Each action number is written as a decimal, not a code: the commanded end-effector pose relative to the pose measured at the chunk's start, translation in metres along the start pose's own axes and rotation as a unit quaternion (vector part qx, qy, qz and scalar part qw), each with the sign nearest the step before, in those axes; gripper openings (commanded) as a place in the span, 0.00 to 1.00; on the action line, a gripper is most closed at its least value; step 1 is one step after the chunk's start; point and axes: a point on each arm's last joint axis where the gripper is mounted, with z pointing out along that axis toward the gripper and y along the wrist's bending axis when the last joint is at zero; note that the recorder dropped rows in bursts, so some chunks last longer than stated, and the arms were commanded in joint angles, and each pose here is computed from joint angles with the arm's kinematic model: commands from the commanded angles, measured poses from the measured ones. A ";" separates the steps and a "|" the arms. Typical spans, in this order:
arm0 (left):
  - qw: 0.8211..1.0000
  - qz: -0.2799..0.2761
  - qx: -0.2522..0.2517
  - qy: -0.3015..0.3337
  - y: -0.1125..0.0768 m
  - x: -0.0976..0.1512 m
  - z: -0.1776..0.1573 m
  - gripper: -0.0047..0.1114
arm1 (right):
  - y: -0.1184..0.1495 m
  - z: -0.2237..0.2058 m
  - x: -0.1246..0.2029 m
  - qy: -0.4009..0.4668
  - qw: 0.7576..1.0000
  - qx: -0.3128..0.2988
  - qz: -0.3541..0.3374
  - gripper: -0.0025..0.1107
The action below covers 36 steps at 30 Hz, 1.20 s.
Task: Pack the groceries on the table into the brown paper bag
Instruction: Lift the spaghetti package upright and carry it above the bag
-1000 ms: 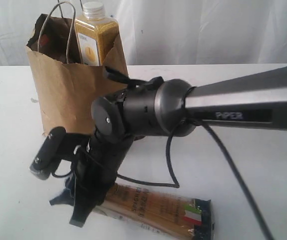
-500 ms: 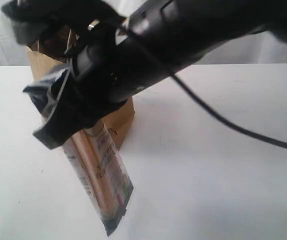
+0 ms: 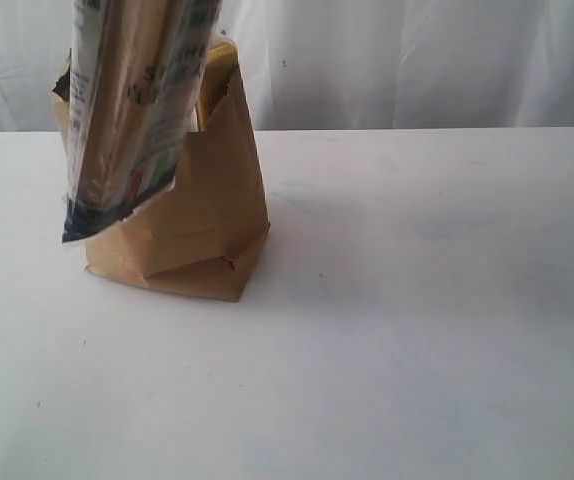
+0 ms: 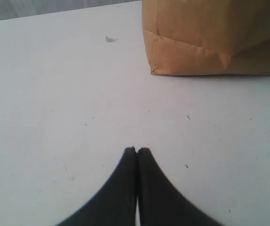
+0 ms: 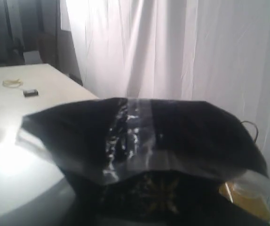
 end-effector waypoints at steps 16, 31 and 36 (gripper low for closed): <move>1.000 -0.001 -0.002 -0.002 0.000 0.000 0.000 0.04 | -0.005 -0.029 -0.060 -0.207 0.978 0.039 -0.006 0.02; 1.000 -0.001 -0.002 -0.002 0.000 0.000 0.000 0.04 | -0.056 0.035 -0.076 -0.211 0.970 0.122 -0.018 0.02; 1.000 -0.001 -0.002 -0.002 0.000 0.000 0.000 0.04 | -0.066 0.065 -0.067 -0.190 0.973 0.127 -0.025 0.02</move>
